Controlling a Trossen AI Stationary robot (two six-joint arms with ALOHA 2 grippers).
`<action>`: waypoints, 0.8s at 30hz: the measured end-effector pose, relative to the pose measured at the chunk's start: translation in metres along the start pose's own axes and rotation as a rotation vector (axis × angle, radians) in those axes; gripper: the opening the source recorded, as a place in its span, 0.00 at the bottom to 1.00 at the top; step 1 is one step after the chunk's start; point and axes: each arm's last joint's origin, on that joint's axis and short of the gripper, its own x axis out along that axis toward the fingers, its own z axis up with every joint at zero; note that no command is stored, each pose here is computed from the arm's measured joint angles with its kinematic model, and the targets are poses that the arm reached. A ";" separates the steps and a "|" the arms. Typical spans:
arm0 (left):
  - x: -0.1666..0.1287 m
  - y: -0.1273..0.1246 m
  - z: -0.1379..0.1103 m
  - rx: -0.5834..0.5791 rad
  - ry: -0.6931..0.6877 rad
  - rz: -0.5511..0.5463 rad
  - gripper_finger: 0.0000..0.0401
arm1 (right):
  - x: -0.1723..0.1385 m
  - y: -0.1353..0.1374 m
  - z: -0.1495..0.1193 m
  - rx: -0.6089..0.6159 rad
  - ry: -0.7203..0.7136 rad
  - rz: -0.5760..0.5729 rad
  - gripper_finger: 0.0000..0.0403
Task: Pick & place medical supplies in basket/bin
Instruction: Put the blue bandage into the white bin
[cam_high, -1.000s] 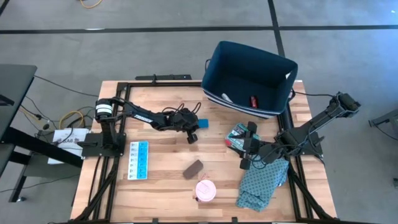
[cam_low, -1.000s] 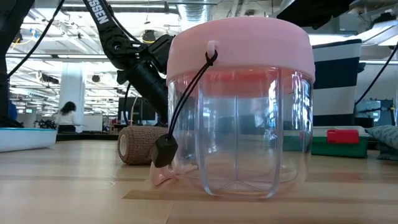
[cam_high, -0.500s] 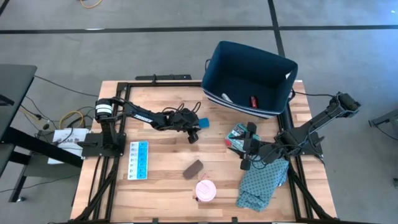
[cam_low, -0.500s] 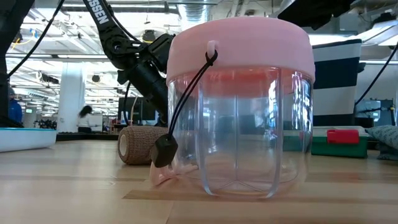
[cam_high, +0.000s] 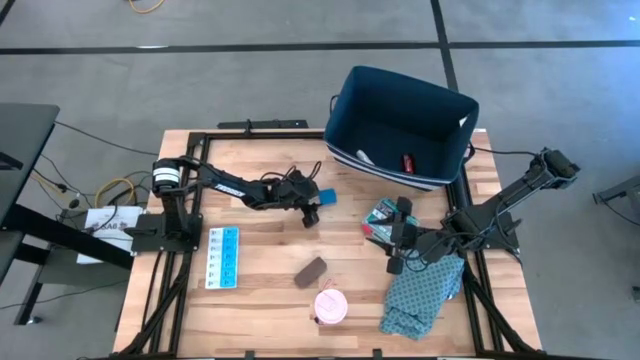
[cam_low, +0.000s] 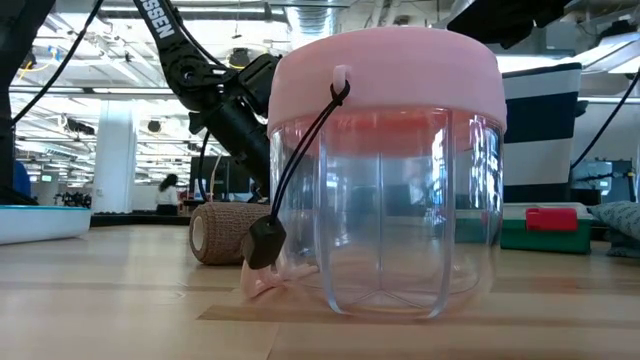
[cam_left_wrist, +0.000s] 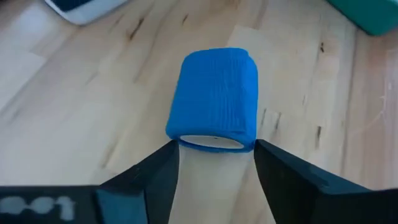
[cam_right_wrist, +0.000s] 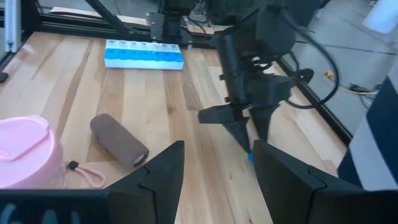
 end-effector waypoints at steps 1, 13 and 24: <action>-0.001 0.000 0.001 0.021 -0.006 0.000 0.50 | 0.000 0.000 0.000 0.000 0.001 0.008 0.45; -0.001 -0.001 0.002 0.265 -0.015 -0.008 0.61 | 0.000 0.000 -0.003 0.019 0.030 0.007 0.45; -0.002 -0.009 0.022 0.387 -0.090 -0.018 0.65 | 0.000 0.000 -0.005 0.052 0.041 0.004 0.45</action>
